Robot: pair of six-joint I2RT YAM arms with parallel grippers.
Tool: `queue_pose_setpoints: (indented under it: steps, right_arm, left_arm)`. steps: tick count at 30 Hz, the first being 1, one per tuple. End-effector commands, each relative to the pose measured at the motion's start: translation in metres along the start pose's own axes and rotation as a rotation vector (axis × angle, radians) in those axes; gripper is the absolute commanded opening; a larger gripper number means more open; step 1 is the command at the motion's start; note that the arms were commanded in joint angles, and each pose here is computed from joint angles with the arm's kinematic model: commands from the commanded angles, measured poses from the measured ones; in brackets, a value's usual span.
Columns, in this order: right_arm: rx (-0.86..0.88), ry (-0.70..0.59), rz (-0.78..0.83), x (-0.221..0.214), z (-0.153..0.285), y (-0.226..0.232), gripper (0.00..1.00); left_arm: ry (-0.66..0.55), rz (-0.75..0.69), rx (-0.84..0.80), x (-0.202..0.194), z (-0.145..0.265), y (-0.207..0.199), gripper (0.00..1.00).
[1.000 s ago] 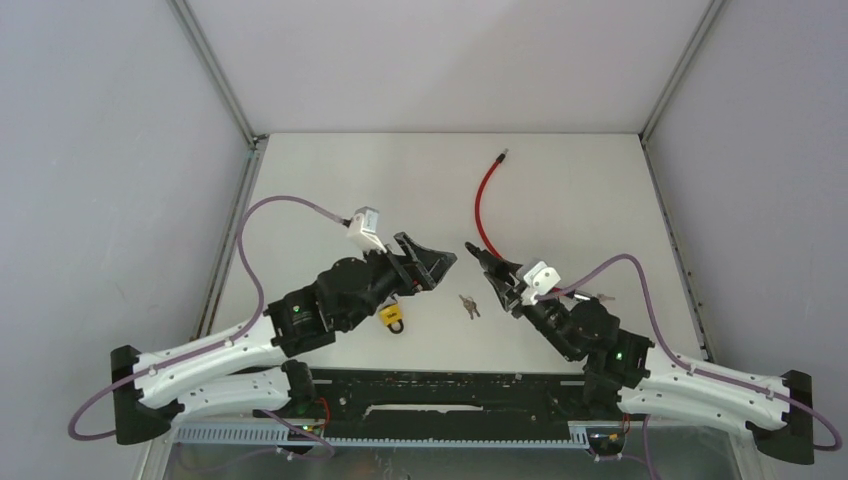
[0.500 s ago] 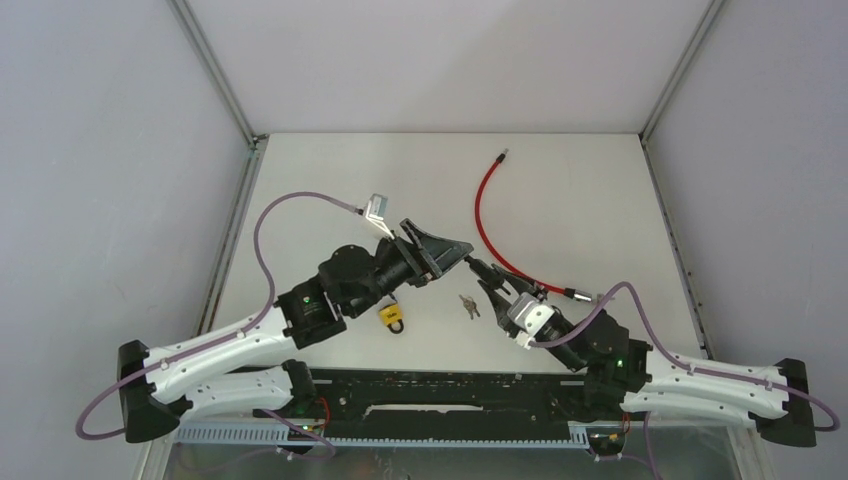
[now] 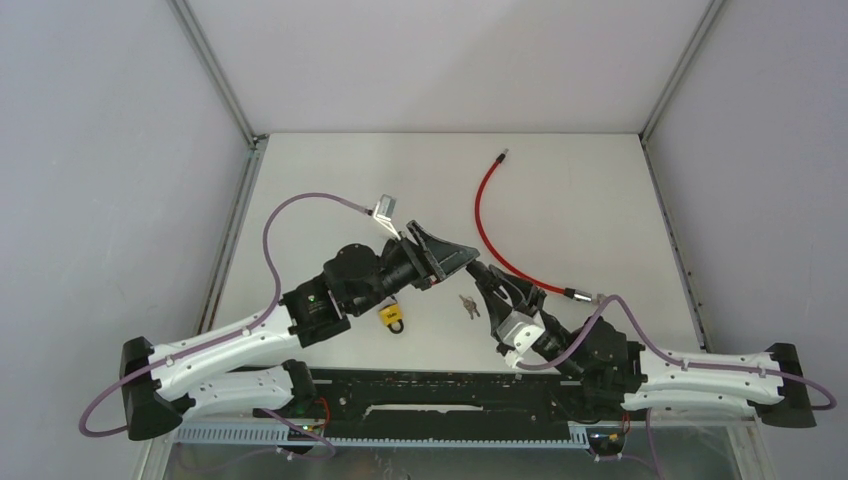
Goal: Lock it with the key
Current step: Pick up the lock from the center of the board.
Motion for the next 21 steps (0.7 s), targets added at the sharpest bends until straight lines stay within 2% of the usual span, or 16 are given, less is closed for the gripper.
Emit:
queue_pose_setpoints:
  steps: [1, 5, 11, 15, 19, 21]
  right_arm:
    - [-0.115, -0.099, -0.034, 0.022, -0.001, -0.028, 0.0]
    - [-0.044, -0.115, -0.034, 0.021, 0.002, -0.02, 0.0]
    - [0.034, -0.132, -0.018, 0.02, 0.007, -0.011, 0.03]
    - [0.071, -0.14, 0.002, 0.02, 0.008, -0.006, 0.06]
    - [0.111, -0.136, 0.023, 0.02, 0.007, -0.001, 0.16]
    - [0.13, -0.136, 0.028, 0.02, 0.008, 0.002, 0.25]
  left_arm:
    - [-0.01, 0.015, -0.048, 0.004, 0.0, -0.014, 0.65]
    - [-0.013, 0.003, -0.045, 0.004, -0.001, -0.014, 0.59]
    - [-0.004, -0.008, -0.029, 0.003, -0.003, -0.01, 0.27]
    - [-0.001, -0.018, -0.023, 0.002, -0.004, -0.008, 0.01]
    - [-0.005, -0.051, -0.04, 0.003, -0.003, -0.008, 0.0]
    - [-0.021, -0.062, -0.043, 0.005, -0.001, -0.008, 0.0]
Point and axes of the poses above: each gripper's point midway between its finger pads, its own z axis back along the fingers, its own y axis along the line the jaws close on, x = y × z, the point moved 8 cm from there along z, back along the fingers, and after that the axes turned 14 degrees about z, right-handed, at the moved point
